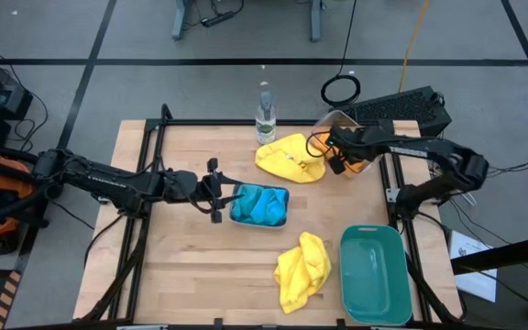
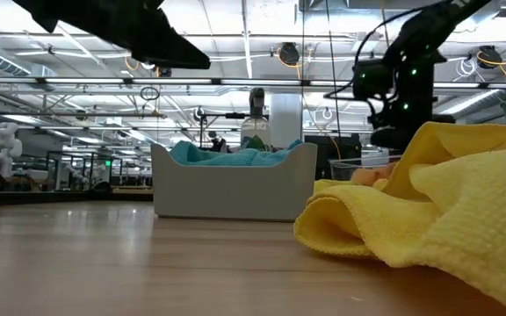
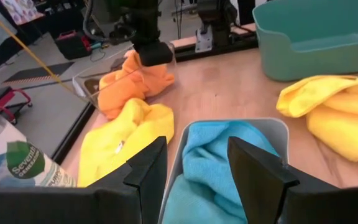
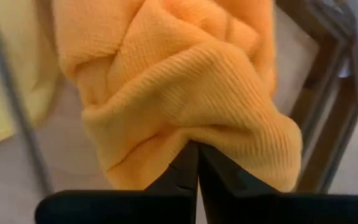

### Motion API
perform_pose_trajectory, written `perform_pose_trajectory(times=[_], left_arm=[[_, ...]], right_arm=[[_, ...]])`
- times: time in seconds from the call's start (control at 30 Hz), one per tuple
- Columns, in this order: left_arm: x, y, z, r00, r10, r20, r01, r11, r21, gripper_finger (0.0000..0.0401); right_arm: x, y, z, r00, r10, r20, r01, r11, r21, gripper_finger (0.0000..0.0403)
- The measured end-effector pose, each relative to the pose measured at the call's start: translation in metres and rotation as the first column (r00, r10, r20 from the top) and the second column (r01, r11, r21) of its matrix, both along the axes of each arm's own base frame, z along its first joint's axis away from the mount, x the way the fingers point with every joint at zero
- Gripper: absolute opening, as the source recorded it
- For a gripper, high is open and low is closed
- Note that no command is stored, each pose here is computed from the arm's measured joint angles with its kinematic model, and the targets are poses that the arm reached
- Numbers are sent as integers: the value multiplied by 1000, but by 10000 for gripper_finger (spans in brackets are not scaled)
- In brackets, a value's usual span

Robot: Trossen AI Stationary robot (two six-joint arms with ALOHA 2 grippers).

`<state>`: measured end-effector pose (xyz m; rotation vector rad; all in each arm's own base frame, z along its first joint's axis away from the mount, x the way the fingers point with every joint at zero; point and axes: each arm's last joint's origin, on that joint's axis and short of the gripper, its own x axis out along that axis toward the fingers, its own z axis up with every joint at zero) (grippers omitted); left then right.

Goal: Sort microfiber towel by color & place in baskets
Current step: Put the orange towel in the transparent container, then put the top yellow towel in the blue container

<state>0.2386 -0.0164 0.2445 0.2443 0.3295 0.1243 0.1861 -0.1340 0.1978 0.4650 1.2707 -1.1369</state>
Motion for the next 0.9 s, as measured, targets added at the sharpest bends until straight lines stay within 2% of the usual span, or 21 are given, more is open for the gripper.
perform_pose_trajectory(times=[0.13, 0.27, 0.43, 0.67, 0.8, 0.9], left_arm=[[-1, 1, -2, 1000, 2, -23, -2, 1000, 3, 176], [-1, 1, -2, 1000, 3, -23, -3, 1000, 3, 176], [-1, 1, -2, 1000, 0, -24, 0, 1000, 11, 176], [0, 3, -2, 1000, 1, -24, -1, 1000, 6, 176], [0, 3, -2, 1000, -3, -26, 3, 1000, 4, 176], [0, 3, -2, 1000, -5, -26, 5, 1000, 3, 176]], right_arm=[[5, -11, -15, 999, 29, -30, -28, 999, 34, 6], [5, -13, -14, 998, 47, -48, -44, 998, 47, 6], [3, -10, 18, 999, 46, -4, -45, 999, 22, 12], [-4, 1, 71, 995, 25, 96, -22, 999, -32, 64], [11, 14, 84, 955, 126, 267, -108, 991, -83, 92], [28, 26, 85, 920, 219, 325, -190, 974, -119, 107]])
